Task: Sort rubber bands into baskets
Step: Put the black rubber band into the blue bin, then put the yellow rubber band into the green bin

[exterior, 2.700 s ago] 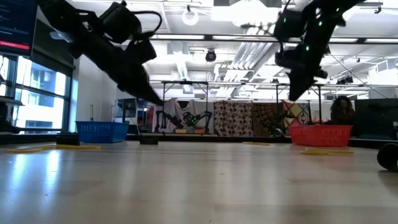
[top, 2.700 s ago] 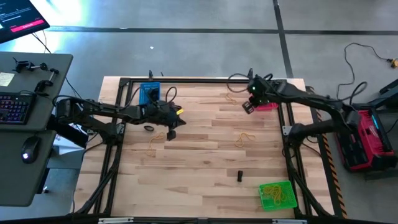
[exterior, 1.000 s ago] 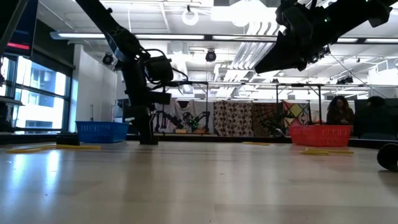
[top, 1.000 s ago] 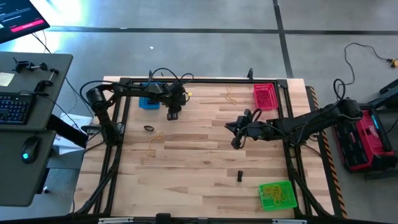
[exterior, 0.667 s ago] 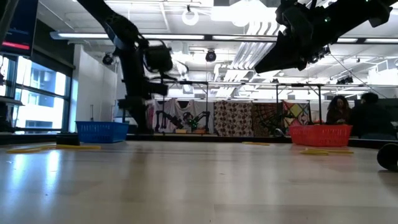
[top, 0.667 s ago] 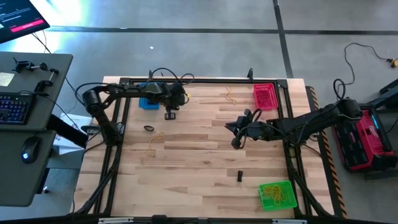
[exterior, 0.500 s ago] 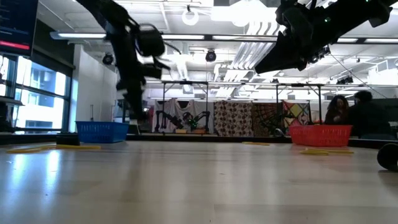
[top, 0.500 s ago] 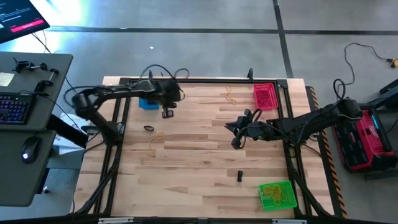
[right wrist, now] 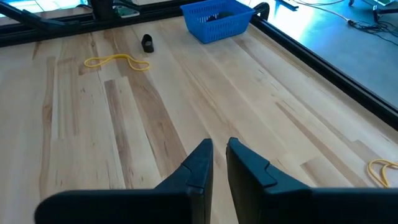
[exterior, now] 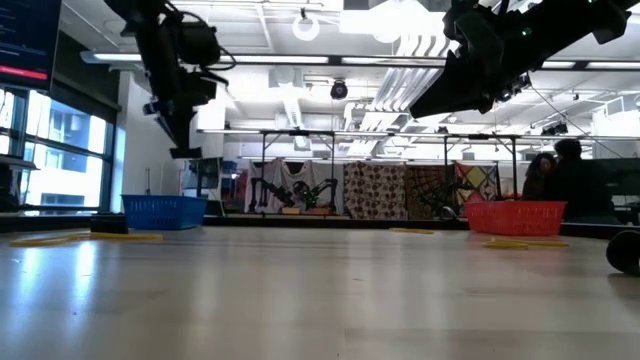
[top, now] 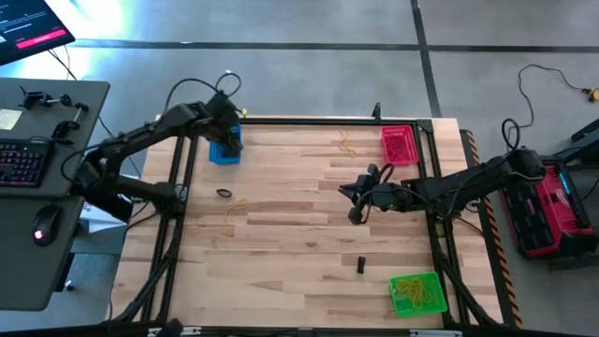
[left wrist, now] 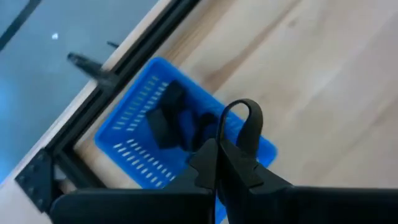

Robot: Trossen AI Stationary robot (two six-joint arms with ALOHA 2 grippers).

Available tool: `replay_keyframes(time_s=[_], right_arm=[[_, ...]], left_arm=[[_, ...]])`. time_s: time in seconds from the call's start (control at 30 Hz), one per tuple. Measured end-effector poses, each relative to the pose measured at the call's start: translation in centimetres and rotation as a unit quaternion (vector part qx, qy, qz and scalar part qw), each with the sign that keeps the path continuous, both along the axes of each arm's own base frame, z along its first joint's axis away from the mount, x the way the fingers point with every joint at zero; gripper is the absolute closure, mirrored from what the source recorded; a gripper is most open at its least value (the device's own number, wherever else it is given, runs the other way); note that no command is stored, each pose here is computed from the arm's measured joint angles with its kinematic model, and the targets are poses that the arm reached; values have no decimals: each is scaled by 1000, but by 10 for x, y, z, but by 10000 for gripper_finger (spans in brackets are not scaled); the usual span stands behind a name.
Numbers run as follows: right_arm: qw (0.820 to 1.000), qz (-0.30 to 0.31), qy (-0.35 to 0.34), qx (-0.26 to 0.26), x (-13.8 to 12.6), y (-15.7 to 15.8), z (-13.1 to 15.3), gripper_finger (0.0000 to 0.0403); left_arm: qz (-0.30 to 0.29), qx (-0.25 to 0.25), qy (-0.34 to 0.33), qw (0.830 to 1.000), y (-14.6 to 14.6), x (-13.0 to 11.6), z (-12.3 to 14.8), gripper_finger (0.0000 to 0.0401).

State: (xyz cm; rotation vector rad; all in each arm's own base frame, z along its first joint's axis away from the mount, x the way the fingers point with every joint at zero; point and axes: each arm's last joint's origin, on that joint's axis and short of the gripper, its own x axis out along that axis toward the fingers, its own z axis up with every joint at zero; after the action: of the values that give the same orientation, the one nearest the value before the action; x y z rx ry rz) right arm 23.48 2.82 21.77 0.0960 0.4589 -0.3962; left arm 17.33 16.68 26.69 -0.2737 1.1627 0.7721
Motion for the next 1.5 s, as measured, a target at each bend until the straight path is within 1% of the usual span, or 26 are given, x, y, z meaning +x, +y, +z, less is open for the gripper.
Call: replay_keyframes(time_s=[0.07,0.23,0.53,0.6,0.73,0.83,0.93,1.17,1.33,1.43,1.5], right_arm=[[1000,0,0,0,0,0,0,369],[1000,0,0,0,0,0,0,369],[1000,0,0,0,0,0,0,369],[1000,0,0,0,0,0,0,369],[1000,0,0,0,0,0,0,369],[1000,0,0,0,0,0,0,369],[1000,1,0,-1,0,0,0,369],[1000,1,0,-1,0,0,0,369],[1000,1,6,-2,0,0,-1,369],[1000,1,17,-3,-2,0,-3,369],[1000,-2,21,0,-2,0,-4,369]], left_arm=[[16,-5,3,1000,7,-4,-3,400],[33,-29,15,999,26,-11,-15,400],[61,-80,58,993,55,-16,-50,400],[64,-92,68,991,59,-16,-58,400],[50,-107,86,989,63,-14,-69,400],[44,-108,90,989,64,-13,-71,398],[35,-109,95,989,63,-12,-71,385],[10,-111,105,988,57,-6,-71,331],[19,-87,112,990,55,-2,-69,296],[19,-74,98,992,51,2,-64,291],[15,-49,74,996,45,5,-62,294]])
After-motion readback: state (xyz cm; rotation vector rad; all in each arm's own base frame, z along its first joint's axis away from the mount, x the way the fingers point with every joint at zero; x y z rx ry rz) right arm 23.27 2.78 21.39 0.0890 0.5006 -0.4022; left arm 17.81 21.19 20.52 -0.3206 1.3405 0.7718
